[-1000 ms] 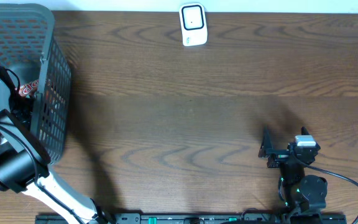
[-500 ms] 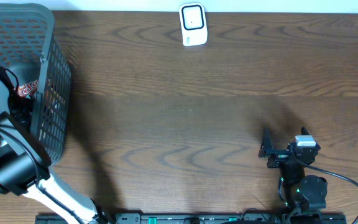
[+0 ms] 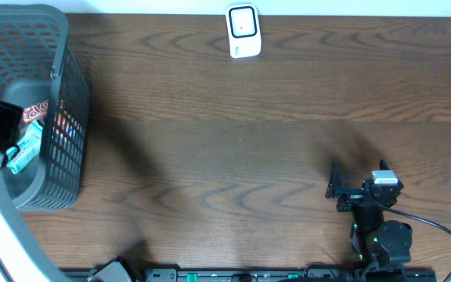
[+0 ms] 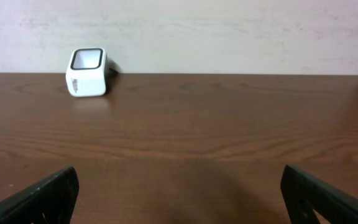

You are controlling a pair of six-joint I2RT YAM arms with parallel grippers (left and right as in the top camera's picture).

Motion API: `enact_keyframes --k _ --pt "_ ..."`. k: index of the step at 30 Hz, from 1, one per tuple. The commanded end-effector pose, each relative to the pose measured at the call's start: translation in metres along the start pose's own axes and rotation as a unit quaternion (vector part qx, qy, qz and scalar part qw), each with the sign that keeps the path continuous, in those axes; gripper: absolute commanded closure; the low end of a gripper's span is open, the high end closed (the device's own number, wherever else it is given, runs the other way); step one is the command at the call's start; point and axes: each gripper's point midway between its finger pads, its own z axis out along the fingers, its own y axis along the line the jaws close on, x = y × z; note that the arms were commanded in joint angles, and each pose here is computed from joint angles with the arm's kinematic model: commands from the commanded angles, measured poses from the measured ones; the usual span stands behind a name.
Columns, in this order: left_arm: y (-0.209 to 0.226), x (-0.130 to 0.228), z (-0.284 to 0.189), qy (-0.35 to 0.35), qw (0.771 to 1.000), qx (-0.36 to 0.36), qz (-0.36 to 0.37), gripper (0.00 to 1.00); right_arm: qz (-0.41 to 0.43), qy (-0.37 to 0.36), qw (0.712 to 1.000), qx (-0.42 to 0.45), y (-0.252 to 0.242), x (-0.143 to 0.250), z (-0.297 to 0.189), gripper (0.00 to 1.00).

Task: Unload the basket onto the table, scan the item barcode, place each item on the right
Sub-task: 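Carry the jar to the scanner and set it on the table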

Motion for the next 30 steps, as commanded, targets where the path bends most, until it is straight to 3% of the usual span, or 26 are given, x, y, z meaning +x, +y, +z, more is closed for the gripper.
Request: enact_keyframes --k 1,3,7,10,15,23,30 --pt "-0.044 0.023 -0.058 -0.004 0.991 0.129 0.036 0.41 -0.008 0.0 1.0 -0.007 0.003 0.001 0.0 0.01" --pt "-0.056 0.039 -0.075 -0.002 0.986 0.158 0.059 0.41 -0.008 0.0 1.0 -0.007 0.003 0.001 0.0 0.01" --pt "-0.096 0.106 -0.092 0.06 0.96 0.218 0.165 0.4 -0.008 0.0 1.0 -0.007 0.003 0.001 0.0 0.01" --pt "-0.114 0.15 -0.085 0.093 0.944 0.215 0.232 0.4 -0.008 0.0 1.0 -0.007 0.003 0.001 0.0 0.01" --pt "-0.139 0.228 -0.053 0.13 0.898 0.182 0.379 0.4 -0.008 -0.001 1.0 -0.007 0.003 0.001 0.0 0.01" --pt "-0.139 0.352 0.032 0.203 0.788 0.099 0.572 0.39 -0.008 -0.001 1.0 -0.007 0.003 0.001 0.0 0.01" --pt "-0.105 0.411 0.1 0.257 0.71 0.025 0.655 0.4 -0.008 -0.001 1.0 -0.007 0.003 0.001 0.0 0.01"
